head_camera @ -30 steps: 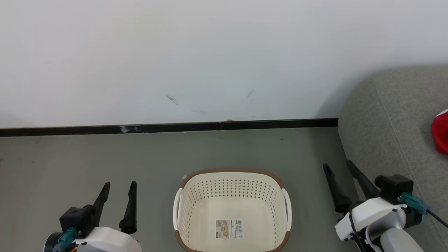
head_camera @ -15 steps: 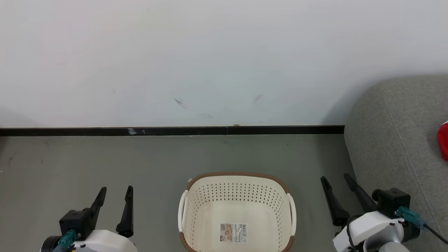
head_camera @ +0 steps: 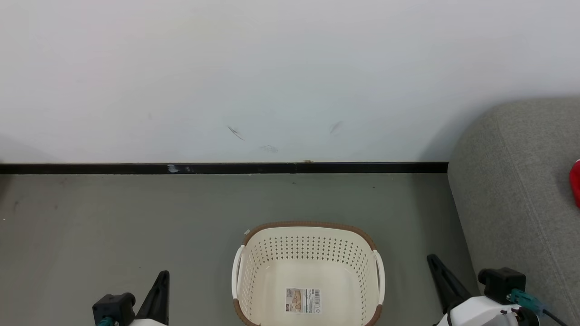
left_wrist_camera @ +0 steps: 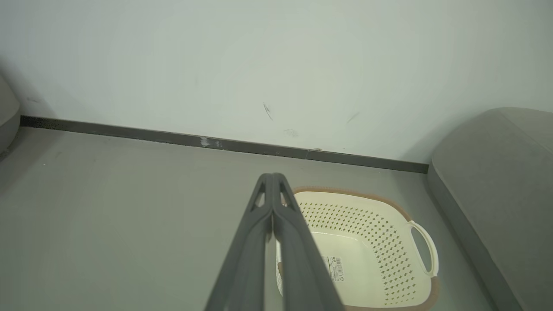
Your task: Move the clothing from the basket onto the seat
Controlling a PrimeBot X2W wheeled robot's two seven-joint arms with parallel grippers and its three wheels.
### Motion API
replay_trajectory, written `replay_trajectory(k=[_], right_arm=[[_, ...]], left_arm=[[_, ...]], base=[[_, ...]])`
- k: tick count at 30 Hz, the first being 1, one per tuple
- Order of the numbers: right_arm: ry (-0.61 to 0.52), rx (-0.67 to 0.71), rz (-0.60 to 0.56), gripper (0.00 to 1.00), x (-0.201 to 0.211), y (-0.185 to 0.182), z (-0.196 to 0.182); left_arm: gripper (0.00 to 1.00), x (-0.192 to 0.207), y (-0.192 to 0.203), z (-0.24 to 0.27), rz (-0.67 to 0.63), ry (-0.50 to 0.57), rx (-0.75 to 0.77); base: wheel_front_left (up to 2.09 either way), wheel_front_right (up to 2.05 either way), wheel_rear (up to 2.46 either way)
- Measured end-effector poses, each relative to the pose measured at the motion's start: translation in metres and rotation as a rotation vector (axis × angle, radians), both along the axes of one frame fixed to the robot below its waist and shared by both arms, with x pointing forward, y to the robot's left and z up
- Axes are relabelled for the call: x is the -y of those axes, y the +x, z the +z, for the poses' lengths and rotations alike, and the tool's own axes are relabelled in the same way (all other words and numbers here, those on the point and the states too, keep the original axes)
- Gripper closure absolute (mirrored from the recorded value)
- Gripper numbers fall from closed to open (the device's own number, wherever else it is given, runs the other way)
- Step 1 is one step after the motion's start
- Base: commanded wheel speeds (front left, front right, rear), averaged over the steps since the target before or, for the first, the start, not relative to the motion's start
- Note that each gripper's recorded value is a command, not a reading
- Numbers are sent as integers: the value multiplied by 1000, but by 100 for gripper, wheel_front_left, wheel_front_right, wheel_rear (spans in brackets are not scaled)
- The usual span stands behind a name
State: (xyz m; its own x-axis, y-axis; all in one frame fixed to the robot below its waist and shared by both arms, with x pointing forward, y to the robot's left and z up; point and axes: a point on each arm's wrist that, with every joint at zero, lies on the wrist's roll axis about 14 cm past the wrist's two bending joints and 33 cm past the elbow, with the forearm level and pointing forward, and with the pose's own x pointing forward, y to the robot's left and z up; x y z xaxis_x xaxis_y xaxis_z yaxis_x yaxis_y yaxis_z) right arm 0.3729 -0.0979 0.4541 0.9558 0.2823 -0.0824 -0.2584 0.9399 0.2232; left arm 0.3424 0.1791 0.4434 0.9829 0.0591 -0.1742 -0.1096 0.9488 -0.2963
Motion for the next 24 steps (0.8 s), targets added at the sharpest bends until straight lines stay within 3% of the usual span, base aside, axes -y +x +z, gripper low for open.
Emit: replay_trajectory(k=[24], right_arm=[[331,-108,-167,100,33,6,1]], left_arm=[[100,-4,9,-4,70,-337,-45]], base=[[0,0,0]])
